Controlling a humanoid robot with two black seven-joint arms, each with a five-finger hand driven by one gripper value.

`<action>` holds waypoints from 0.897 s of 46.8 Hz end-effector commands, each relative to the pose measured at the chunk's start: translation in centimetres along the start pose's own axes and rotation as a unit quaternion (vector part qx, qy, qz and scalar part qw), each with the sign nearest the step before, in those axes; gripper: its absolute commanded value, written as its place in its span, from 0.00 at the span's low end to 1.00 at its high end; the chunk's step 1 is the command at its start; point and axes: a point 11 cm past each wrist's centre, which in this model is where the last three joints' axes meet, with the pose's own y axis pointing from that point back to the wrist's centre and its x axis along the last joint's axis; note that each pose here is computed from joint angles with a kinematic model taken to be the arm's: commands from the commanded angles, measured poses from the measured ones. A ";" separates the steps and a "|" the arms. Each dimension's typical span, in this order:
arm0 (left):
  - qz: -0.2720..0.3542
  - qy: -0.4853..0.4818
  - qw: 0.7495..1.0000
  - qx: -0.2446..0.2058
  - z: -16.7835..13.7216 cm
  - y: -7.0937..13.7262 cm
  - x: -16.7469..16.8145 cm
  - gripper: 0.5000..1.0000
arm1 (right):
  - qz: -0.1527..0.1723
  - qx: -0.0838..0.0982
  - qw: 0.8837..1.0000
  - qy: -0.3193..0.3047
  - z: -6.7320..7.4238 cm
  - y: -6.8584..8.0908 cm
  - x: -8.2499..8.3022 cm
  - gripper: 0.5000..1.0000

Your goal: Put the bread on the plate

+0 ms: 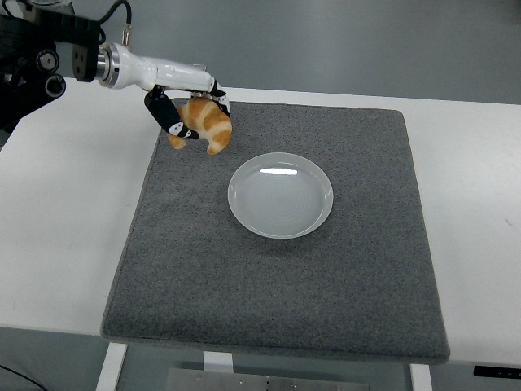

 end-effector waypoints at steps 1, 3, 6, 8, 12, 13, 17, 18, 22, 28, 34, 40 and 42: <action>0.014 -0.013 1.000 -0.005 1.0 0.3 2.1 0.00 | 0.001 0.000 1.000 0.000 0.0 0.0 0.0 0.90; 0.019 -0.018 1.000 -0.007 1.3 0.3 2.7 0.00 | 0.001 0.000 1.000 0.000 0.0 0.0 0.0 0.90; 0.020 -0.025 0.999 -0.015 2.0 -0.1 3.0 0.00 | 0.001 0.000 1.000 0.000 0.0 0.0 0.0 0.90; 0.014 -0.030 0.999 -0.026 2.9 -1.1 2.9 0.00 | 0.001 0.000 1.000 0.000 0.0 0.0 0.0 0.91; 0.000 -0.038 0.998 -0.043 4.2 -2.9 2.0 0.00 | 0.001 0.000 1.000 0.000 0.0 0.0 0.0 0.90; -0.002 -0.039 0.998 -0.045 4.4 -3.3 1.8 0.00 | 0.001 0.000 1.000 0.000 0.0 0.0 0.0 0.90; -0.014 -0.040 0.997 -0.060 5.4 -4.9 0.9 0.00 | 0.001 0.000 1.000 0.000 0.0 0.0 0.0 0.90; -0.017 -0.040 0.997 -0.061 5.5 -5.3 0.6 0.00 | 0.001 0.000 1.000 0.000 0.0 0.0 0.0 0.90; -0.030 -0.046 0.997 -0.057 5.6 -7.1 -0.5 0.00 | 0.000 0.000 1.000 0.000 0.0 0.0 0.0 0.90; -0.044 -0.053 0.996 -0.055 5.9 -9.2 -2.2 0.00 | 0.001 0.000 1.000 0.000 0.0 0.0 0.0 0.90; -0.061 -0.062 0.995 -0.056 6.1 -11.2 -4.2 0.00 | 0.000 0.000 1.000 0.000 0.0 0.0 0.0 0.90; -0.070 -0.071 0.993 -0.056 6.3 -12.6 -6.4 0.00 | 0.001 0.000 1.000 -0.001 0.0 0.0 0.0 0.90; -0.074 -0.070 0.993 -0.059 6.4 -13.0 -7.1 0.00 | 0.000 0.000 1.000 -0.001 0.0 0.0 0.0 0.90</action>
